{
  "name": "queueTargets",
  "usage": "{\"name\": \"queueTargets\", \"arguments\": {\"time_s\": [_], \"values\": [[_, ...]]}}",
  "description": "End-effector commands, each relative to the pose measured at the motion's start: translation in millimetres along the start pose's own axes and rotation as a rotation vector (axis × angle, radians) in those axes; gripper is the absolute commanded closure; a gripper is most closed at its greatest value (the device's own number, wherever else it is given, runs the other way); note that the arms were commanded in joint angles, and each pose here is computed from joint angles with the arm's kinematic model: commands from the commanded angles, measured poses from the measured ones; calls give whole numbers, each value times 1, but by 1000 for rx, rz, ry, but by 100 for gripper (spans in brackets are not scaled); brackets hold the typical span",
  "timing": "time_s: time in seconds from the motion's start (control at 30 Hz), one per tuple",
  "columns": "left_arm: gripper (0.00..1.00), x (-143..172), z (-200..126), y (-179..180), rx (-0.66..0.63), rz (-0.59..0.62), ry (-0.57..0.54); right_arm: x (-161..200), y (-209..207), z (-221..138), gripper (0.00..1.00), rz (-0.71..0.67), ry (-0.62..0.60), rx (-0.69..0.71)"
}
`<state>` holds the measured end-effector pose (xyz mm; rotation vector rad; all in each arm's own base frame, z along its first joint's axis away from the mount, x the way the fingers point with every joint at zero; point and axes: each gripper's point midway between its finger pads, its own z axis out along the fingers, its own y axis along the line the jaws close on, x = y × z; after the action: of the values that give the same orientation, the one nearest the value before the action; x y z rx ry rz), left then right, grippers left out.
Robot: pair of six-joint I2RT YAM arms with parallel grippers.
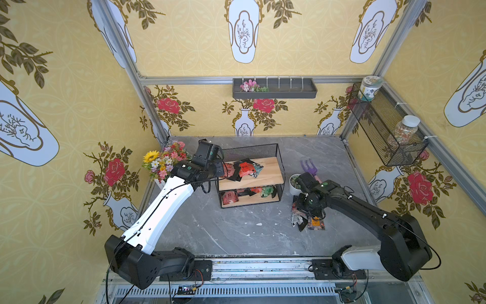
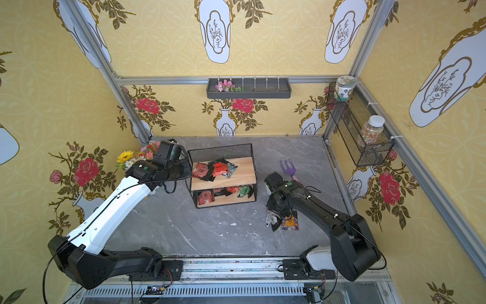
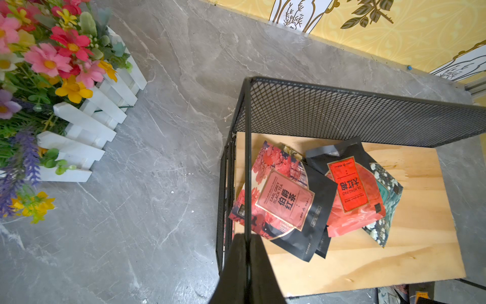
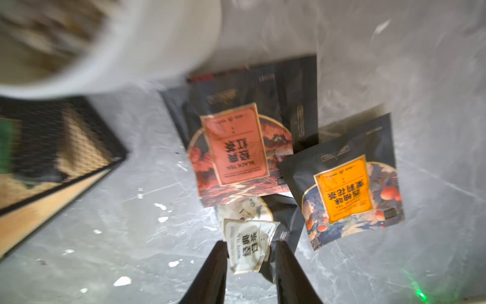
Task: Remove the tea bags from the shelf
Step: Place the tea bag at the center of the board, then pick up the tea bag from the shelf.
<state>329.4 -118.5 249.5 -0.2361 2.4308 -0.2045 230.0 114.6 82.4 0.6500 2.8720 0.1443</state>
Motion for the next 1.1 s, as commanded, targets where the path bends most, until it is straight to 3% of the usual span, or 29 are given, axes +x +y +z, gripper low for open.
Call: {"name": "queueTargets", "arguments": {"time_s": [0.0, 0.23, 0.37, 0.53, 0.63, 0.87, 1.07], "values": [[100, -5, 0, -2, 9, 4, -18, -13, -2, -30, 64, -54, -113, 54], [100, -5, 0, -2, 10, 3, -18, -33, 56, -122, 55, -279, -402, 72], [100, -5, 0, -2, 11, 2, -20, -32, 111, -150, 46, -415, -462, 2], [100, -6, 1, -3, 13, 3, -22, -19, 193, -146, 40, -575, -413, -132], [100, -6, 1, -3, 10, 6, -22, -20, 226, -137, 36, -601, -377, -173], [100, -6, 1, -3, 11, 7, -20, -39, 269, -115, 31, -608, -326, -206], [100, -6, 1, -3, 8, 5, -21, -41, 304, -114, 29, -698, -372, -266]]}}
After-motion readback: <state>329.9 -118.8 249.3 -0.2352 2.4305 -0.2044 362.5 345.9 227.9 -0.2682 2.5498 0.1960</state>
